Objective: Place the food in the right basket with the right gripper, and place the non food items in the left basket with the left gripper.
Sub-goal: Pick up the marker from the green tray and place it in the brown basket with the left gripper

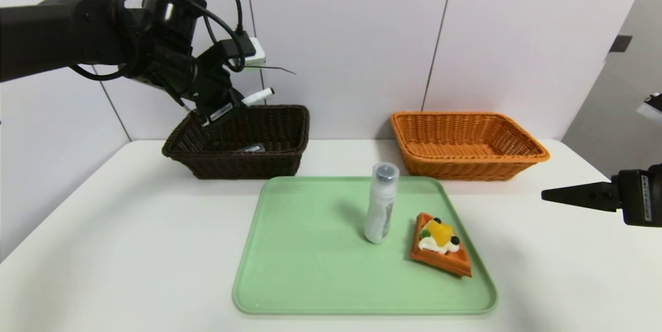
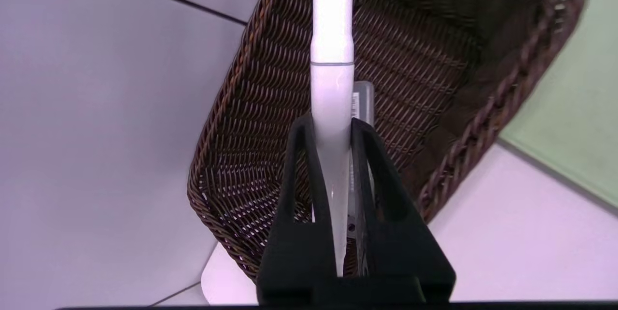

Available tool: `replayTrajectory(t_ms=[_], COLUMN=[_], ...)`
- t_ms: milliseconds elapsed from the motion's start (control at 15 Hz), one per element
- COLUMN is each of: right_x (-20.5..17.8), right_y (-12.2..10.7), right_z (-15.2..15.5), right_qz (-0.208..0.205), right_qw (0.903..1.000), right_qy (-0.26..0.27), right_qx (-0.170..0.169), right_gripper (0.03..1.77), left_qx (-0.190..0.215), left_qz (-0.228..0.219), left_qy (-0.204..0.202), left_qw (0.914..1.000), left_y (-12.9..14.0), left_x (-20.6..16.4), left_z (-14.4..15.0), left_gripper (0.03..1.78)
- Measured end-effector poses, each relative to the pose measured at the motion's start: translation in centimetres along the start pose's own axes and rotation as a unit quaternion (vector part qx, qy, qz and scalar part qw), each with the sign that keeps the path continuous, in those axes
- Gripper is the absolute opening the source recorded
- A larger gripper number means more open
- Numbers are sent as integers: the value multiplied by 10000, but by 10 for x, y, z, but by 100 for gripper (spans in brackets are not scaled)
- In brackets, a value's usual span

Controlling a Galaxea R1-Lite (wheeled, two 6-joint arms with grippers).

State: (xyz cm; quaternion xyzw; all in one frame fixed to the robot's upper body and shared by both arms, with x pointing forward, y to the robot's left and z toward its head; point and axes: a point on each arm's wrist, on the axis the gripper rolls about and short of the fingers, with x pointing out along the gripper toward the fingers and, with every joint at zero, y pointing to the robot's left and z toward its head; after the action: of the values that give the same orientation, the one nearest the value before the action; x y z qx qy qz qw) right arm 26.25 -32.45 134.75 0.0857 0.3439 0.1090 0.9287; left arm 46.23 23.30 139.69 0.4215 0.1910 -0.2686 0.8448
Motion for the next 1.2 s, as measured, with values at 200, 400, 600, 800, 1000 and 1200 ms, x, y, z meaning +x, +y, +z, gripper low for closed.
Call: replayTrajectory(t_ms=[200, 400, 600, 800, 1000, 1200], right_x=[0, -1, -3, -5, -9, -13], right_y=[0, 0, 1, 1, 2, 3], right_z=[0, 0, 0, -1, -1, -1], right_qz=[-8, -10, -3, 7, 6, 11], right_qw=[10000, 10000, 10000, 10000, 9999, 9997], right_qy=[1, -23, -48, -90, -152, -227], right_qx=[6, -2, -9, -20, -28, -41], right_gripper=[170, 170, 170, 170, 170, 170], left_qx=[-51, -130, -228, -386, -643, -1345], left_qz=[79, 2, -47, -11, 85, -123], left_qy=[239, 466, 569, 541, 332, -95], left_qw=[9997, 9988, 9981, 9978, 9973, 9908], left_y=[0, 0, 0, 1, 1, -22], left_x=[28, 45, 53, 49, 31, 8], left_z=[-10, -23, -30, -29, -15, 22], left_gripper=[18, 39, 81, 109, 129, 142])
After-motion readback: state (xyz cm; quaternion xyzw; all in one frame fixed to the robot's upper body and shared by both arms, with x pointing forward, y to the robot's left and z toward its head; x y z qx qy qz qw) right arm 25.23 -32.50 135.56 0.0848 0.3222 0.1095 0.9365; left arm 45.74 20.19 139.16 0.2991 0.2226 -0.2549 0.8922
